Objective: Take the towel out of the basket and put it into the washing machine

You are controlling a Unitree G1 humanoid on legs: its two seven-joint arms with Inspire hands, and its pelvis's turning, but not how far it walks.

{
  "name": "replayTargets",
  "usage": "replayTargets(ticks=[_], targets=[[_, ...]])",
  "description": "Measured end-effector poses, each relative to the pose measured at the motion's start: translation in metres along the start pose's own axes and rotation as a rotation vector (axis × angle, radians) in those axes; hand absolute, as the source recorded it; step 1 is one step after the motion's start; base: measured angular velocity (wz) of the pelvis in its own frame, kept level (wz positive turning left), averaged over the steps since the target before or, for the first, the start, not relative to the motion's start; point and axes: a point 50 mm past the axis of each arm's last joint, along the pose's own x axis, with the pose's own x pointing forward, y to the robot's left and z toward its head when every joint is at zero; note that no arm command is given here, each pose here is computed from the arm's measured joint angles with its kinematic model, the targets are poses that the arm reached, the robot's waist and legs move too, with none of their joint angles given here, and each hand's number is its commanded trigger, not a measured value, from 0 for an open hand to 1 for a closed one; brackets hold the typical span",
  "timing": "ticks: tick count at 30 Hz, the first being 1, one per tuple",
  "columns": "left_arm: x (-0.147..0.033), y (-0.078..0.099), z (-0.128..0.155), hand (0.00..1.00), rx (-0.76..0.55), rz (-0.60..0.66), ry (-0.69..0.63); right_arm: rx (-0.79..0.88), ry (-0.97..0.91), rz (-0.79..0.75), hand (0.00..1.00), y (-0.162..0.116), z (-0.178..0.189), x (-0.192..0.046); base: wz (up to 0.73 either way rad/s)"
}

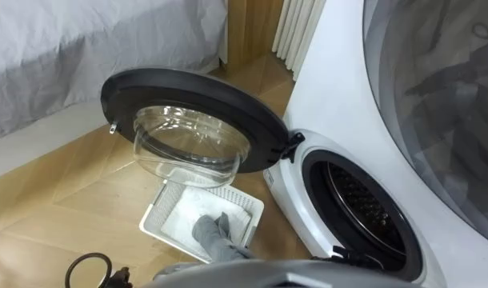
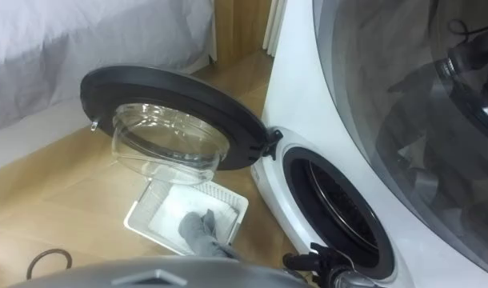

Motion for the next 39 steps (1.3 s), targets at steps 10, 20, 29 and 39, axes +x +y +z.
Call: replayTargets(ticks=[10,20,29,39], targets=[[0.000,0.000,0.001,0.00,0.018,-0.002,-0.004,-0.001,-0.002,0.002,0.00,0.001,0.000,0.000,0.00],[0.001,0.002,0.010,0.00,0.039,0.013,-0.035,-0.013,-0.030,0.004,0.00,0.001,0.010,0.001,0.00],[-0.001,0.026,0.090,0.00,0.059,0.116,-0.277,-0.177,-0.090,0.016,0.00,0.006,0.056,0.004,-0.03],[-0.025,0.025,0.191,0.00,0.208,0.123,-0.571,-0.360,-0.246,0.058,0.00,0.037,0.129,0.001,-0.06]])
